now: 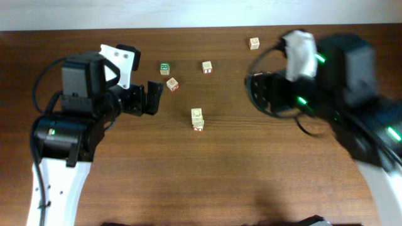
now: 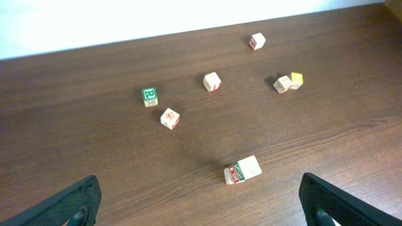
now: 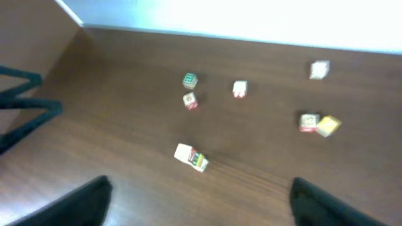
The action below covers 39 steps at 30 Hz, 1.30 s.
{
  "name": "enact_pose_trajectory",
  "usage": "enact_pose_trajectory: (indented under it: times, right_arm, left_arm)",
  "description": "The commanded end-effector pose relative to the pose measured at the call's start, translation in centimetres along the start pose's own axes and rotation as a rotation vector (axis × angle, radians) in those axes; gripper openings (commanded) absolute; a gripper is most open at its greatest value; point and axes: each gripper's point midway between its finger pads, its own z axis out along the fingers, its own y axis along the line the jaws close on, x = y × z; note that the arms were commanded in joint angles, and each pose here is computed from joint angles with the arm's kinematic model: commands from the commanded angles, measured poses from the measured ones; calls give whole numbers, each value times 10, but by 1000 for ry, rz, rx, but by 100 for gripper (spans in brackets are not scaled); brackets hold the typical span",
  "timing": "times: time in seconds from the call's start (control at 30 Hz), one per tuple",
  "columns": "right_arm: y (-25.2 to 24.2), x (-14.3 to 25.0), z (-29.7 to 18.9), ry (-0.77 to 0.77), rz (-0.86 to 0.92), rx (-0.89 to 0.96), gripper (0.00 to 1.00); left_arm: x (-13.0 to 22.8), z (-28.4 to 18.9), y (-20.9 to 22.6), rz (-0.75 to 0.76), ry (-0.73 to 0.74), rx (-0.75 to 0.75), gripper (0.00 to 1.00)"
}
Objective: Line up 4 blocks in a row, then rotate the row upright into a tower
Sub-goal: 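Open both grippers and withdraw them away from the block stack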
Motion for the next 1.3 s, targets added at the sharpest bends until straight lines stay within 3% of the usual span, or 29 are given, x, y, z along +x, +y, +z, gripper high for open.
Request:
enact_pose_trajectory:
  times: [0.0, 0.23, 0.4, 0.5, 0.83, 1.0, 1.27]
  right_arm:
    - [-2, -2, -65, -137, -27, 51, 98]
    - [9, 9, -140, -311, -50, 15, 98]
    - [10, 16, -156, -339, -57, 17, 98]
    - [-8, 25, -159, -322, -65, 117, 98]
    - [-58, 34, -114, -303, -34, 323, 98]
    - [-66, 42, -74, -423, -124, 250, 98]
    - [-99, 102, -16, -638, -96, 195, 98]
  left_arm:
    - [-7, -13, 0, 39, -39, -11, 99]
    - [-6, -13, 0, 39, -38, -11, 99]
    - [-6, -13, 0, 39, -38, -11, 99]
    - [-6, -13, 0, 39, -38, -11, 99]
    - [-6, -13, 0, 39, -38, -11, 99]
    - [-6, -13, 0, 39, -38, -11, 99]
    - [-6, -13, 0, 39, -38, -11, 99]
